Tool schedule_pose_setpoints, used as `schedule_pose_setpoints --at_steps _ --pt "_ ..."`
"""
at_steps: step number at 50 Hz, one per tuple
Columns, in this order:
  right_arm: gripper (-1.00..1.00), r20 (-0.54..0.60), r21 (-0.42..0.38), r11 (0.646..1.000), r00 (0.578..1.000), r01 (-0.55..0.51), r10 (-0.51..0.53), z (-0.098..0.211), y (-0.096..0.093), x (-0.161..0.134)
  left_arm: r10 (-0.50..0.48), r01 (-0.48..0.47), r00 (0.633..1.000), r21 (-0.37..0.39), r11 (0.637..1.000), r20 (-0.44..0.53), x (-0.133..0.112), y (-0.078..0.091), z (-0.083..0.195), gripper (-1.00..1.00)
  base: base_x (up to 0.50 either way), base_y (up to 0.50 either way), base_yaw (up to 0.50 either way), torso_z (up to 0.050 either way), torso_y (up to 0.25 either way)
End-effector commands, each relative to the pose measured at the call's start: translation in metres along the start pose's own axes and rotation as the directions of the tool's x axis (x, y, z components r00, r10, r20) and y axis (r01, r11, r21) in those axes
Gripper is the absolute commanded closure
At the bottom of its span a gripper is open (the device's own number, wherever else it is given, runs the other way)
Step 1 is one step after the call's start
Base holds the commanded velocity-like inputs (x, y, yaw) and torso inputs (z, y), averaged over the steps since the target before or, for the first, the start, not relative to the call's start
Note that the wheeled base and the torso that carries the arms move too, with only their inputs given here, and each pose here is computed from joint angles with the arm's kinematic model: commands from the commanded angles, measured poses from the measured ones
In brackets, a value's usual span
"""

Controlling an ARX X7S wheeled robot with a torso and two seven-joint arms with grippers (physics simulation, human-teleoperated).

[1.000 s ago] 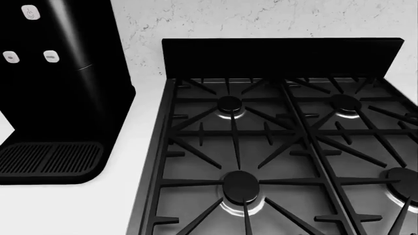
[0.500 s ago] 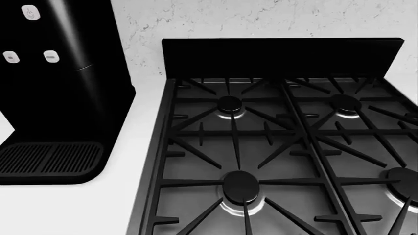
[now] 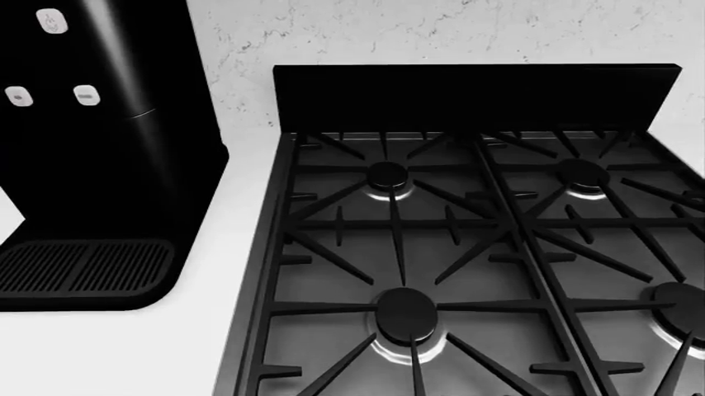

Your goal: Pick the chili pepper from the counter and place it in the microwave.

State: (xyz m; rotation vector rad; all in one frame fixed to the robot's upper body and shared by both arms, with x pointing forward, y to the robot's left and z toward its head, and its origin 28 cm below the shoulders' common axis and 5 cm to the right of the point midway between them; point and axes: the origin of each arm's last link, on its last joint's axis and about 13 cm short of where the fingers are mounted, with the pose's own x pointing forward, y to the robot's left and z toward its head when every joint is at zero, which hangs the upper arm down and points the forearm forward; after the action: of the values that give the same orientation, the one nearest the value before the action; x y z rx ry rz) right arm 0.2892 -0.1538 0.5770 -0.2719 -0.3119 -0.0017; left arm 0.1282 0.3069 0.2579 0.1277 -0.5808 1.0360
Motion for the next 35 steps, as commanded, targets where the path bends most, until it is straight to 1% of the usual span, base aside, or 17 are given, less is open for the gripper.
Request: schedule_pose_setpoints --at_steps 1,15,16,19,25,31,35 --pt "1.00 -0.283 0.066 0.993 0.952 -0.099 0.113 -0.0407 0.0070 0.0109 0.001 -0.001 1.000 0.000 1.000 0.000 0.0012 0.0002 0.0004 -1.00 0.00 0.00 0.00 0.000 0.000" --pt "1.00 -0.293 0.096 0.984 0.940 -0.152 0.173 -0.0413 0.0094 0.0105 -0.002 0.002 1.000 0.000 1.000 0.000 0.0048 -0.0026 0.0012 -1.00 0.00 0.00 0.00 0.000 0.000" --pt "-1.00 -0.293 0.094 0.983 0.939 -0.159 0.180 -0.0415 0.0098 0.0108 -0.002 0.002 1.000 -0.001 1.000 0.000 0.0051 -0.0028 0.0013 -1.00 0.00 0.00 0.00 0.000 0.000" --pt "-1.00 -0.288 0.095 0.980 0.937 -0.177 0.197 -0.0416 0.0106 0.0114 -0.003 0.003 1.000 -0.001 1.000 0.001 0.0061 -0.0036 0.0017 -1.00 0.00 0.00 0.00 0.000 0.000" --pt "-1.00 -0.285 0.096 0.979 0.938 -0.179 0.200 -0.0422 0.0094 0.0116 -0.004 0.004 1.000 -0.001 1.000 0.000 0.0071 -0.0050 0.0016 -1.00 0.00 0.00 0.00 0.000 0.000" --pt "-1.00 -0.276 0.090 0.986 0.947 -0.143 0.163 -0.0431 0.0054 0.0116 -0.004 0.004 1.000 -0.001 1.000 -0.001 0.0078 -0.0060 0.0015 -1.00 0.00 0.00 0.00 0.000 0.000" --pt "-1.00 -0.245 0.087 0.987 0.958 -0.132 0.150 -0.0395 0.0031 0.0111 -0.005 0.005 1.000 0.000 1.000 -0.001 0.0087 -0.0065 0.0019 -1.00 0.00 0.00 0.00 0.000 0.000"
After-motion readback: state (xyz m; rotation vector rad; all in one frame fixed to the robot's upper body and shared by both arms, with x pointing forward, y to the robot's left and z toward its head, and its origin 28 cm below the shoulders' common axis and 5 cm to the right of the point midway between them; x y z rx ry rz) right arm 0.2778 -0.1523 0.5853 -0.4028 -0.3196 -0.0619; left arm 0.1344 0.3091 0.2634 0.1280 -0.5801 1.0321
